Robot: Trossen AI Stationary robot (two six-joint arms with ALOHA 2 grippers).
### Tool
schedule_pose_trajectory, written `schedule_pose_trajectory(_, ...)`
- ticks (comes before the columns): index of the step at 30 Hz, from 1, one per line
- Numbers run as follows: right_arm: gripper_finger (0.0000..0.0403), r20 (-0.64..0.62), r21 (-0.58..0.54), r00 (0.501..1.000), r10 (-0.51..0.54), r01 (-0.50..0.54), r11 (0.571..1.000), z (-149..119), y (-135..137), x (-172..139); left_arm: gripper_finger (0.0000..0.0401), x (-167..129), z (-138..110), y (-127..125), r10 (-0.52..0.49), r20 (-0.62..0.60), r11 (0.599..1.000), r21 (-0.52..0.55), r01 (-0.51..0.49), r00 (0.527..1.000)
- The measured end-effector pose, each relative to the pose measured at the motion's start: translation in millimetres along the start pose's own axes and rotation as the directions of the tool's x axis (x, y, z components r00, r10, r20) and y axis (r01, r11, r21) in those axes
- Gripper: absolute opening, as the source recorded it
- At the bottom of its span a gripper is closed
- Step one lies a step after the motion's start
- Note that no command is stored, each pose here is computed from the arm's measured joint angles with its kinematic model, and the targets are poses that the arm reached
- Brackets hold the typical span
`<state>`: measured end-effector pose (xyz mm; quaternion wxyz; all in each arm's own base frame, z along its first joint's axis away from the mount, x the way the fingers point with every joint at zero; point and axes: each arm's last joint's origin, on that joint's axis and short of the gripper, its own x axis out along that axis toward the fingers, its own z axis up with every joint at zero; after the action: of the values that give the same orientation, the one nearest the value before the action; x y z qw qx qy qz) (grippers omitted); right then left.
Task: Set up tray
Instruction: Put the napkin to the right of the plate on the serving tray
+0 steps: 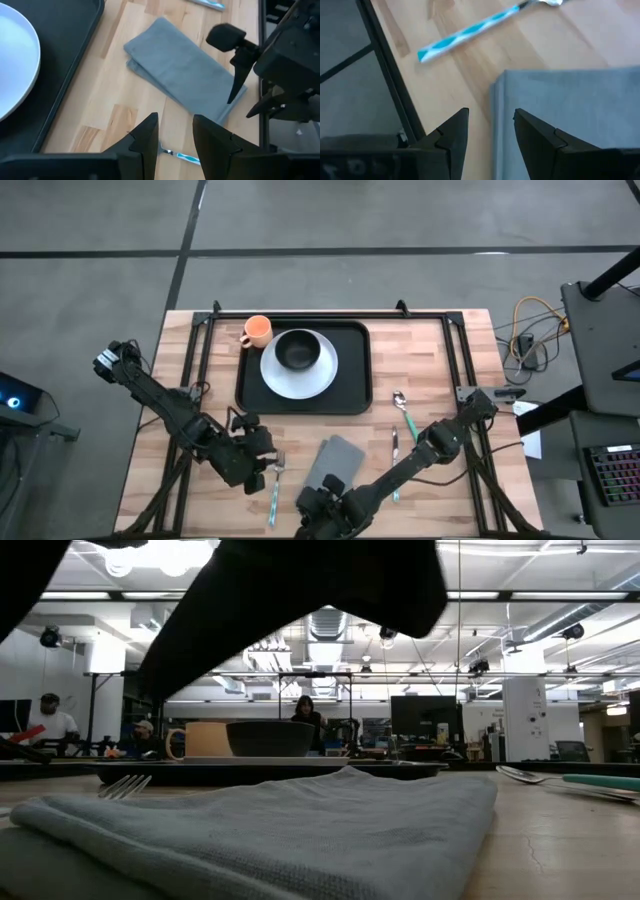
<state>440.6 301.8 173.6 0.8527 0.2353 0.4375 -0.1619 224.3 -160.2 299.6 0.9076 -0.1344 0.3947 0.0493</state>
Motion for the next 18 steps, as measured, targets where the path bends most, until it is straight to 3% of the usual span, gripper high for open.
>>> schedule_pose_trajectory(11, 0.0152, -0.018, -0.027, 1.0, 0.022, -0.022, 0.999, -5.3, 3.4, -1.4, 0.0102, -4.5, 1.3, 1.5, -0.01, 0.009, 1.0, -0.005, 0.01, 1.0)
schedule_pose_trajectory(18, 0.0193, -0.04, -0.022, 0.998, 0.041, -0.042, 0.999, -4.1, 3.7, -0.4, 0.0102, -4.5, 1.3, 1.5, -0.011, 0.008, 1.0, -0.005, 0.011, 1.0)
